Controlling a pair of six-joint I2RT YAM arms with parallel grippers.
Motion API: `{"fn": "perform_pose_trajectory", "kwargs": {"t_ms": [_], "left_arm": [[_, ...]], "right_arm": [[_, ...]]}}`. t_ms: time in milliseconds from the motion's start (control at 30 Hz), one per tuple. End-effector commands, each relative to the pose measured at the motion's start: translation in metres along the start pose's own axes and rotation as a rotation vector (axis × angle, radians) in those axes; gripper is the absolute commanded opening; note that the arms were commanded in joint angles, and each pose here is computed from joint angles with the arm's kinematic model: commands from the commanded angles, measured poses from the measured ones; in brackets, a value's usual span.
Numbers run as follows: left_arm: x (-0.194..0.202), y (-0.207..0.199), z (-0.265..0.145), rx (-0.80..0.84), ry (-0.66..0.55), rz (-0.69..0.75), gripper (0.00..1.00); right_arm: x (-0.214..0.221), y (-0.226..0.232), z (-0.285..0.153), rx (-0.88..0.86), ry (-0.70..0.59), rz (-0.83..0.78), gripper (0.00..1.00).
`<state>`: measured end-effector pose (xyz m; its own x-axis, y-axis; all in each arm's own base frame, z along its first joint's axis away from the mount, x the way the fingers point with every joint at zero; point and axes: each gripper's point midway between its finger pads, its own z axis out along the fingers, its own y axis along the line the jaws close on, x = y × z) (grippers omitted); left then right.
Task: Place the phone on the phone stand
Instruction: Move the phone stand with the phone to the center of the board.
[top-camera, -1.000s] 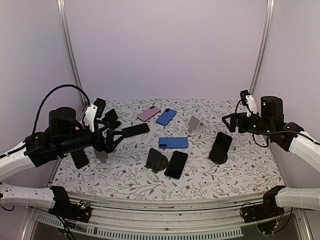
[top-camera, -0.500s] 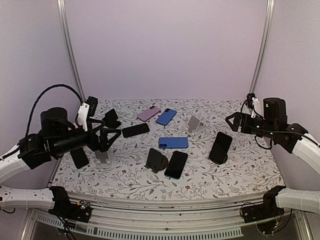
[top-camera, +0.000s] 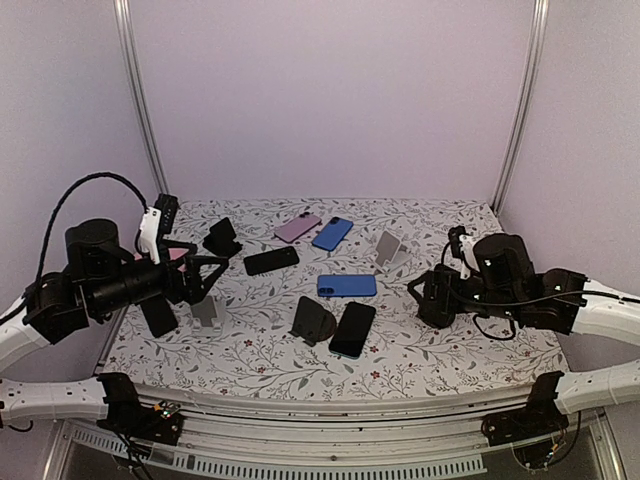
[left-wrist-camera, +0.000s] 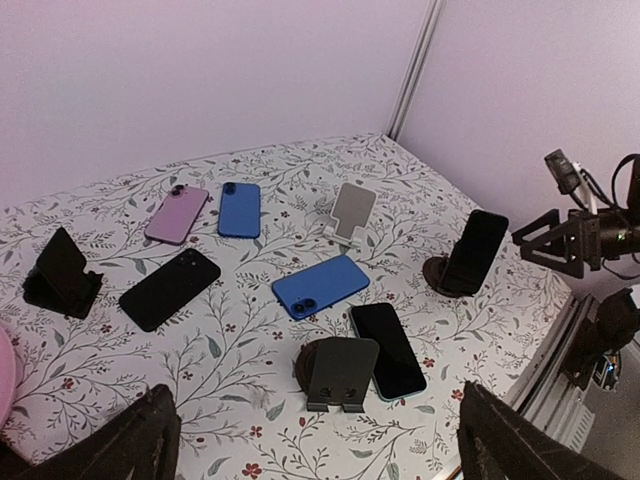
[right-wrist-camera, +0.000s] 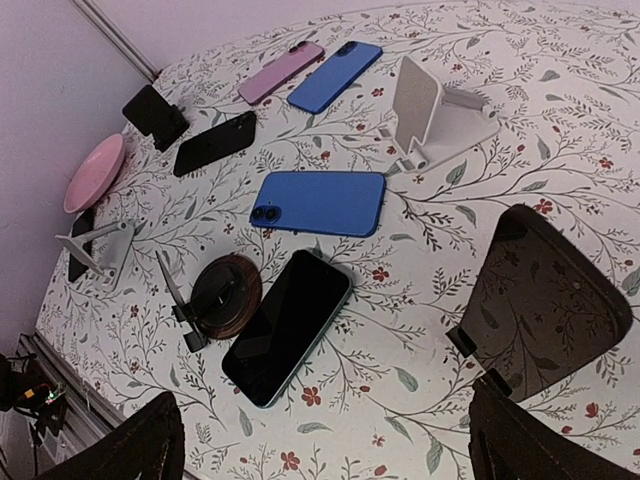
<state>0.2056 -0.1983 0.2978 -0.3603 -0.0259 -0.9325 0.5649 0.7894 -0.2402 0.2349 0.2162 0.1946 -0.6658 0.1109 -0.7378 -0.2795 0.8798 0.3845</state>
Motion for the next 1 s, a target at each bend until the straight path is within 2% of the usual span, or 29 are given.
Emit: {"fn": "perform_pose_trajectory", "kwargs": {"t_ms": [0,367,667,967], "left_arm": [[0.008,0.010,-0.003,-0.039,0.018,-0.022,0.97],[0.024,0.027,-0.018,-0.092,0.017,-0.033,0.97],[0.025,0.029,-0.020,-0.097,0.009,-0.038,0.97],[0.026,0.029,-0.019,-0.099,0.015,-0.037,0.97]], "right_arm": [[0.015,0.011,0.023,0.034,-0.008,0.065,0.99],[0.055,0.032,0.088,0.044,0.034,0.187,0.99],[0.059,0.022,0.143,0.279,0.023,0.246,0.99],[0.074,-0.011,0.162,0.435,0.011,0.341,0.99]]}}
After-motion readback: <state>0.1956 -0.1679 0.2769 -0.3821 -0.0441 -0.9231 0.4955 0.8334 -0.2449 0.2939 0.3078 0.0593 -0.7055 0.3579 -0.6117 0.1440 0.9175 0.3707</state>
